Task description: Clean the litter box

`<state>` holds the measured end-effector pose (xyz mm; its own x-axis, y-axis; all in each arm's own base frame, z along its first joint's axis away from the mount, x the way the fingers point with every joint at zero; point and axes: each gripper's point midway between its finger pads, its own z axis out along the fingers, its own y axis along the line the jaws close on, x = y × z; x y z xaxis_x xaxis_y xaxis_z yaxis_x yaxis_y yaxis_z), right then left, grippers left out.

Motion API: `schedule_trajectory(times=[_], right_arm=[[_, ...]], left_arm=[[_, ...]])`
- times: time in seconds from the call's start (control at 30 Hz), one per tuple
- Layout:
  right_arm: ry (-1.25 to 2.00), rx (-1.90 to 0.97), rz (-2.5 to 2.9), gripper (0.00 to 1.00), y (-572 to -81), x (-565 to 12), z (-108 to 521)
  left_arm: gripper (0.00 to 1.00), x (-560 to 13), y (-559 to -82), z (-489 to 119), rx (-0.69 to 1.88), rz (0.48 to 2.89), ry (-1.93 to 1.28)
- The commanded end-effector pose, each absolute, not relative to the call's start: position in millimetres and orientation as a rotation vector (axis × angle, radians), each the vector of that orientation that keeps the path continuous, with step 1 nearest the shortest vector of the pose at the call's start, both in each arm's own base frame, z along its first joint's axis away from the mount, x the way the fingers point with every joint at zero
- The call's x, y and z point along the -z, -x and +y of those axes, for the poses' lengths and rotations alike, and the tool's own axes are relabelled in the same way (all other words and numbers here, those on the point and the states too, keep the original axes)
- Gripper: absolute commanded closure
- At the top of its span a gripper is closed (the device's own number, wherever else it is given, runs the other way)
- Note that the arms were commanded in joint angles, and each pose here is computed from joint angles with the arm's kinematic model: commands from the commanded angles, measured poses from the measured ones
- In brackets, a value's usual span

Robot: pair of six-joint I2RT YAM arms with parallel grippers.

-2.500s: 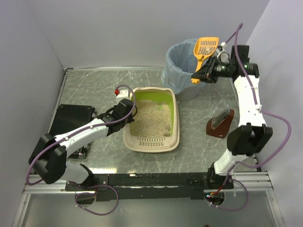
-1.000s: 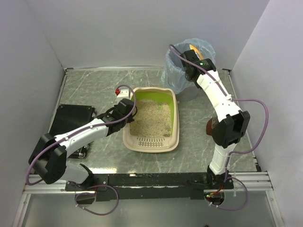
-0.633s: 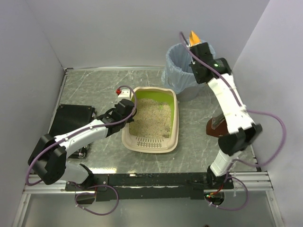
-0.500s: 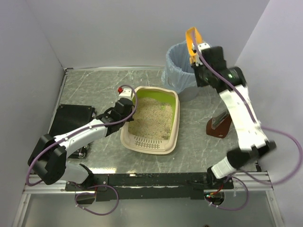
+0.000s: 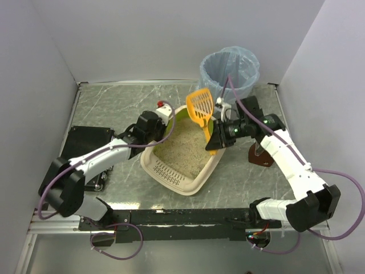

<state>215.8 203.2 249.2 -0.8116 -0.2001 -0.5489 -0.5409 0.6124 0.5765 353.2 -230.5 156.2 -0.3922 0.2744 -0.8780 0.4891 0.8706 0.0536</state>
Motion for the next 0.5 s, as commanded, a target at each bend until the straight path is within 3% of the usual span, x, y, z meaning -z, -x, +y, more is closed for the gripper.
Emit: schedule_trajectory(times=[0.0, 0.13, 0.2, 0.23, 0.27, 0.37, 0.47], right_arm=[[0.562, -1.208, 2.335, 1.0, -190.9, -264.3, 207.5], [0.549, -1.227, 2.367, 1.0, -179.0, -259.3, 204.5], [0.529, -1.239, 2.393, 1.0, -175.5, -254.7, 203.1], [0.517, -1.251, 2.413, 1.0, -173.4, -249.6, 202.9], [0.499, -1.26, 2.427, 1.0, -172.6, -247.3, 202.1], [0.447, -1.274, 2.456, 1.0, -171.4, -240.9, 197.9], [0.415, -1.312, 2.43, 1.0, -170.9, -240.2, 194.1]], left_arm=[[0.99, -261.2, -391.4, -281.2, 0.404, 1.622, -0.779], [0.99, -246.2, -398.1, -300.8, 0.496, 1.617, -0.986], [0.86, -250.4, -402.0, -301.1, 0.509, 1.611, -1.009], [0.74, -245.2, -403.4, -303.3, 0.507, 1.611, -1.04], [0.46, -242.9, -402.8, -306.1, 0.517, 1.607, -1.067], [0.26, -238.3, -413.4, -307.7, 0.509, 1.637, -1.073], [0.21, -243.4, -424.2, -303.5, 0.489, 1.672, -1.007]])
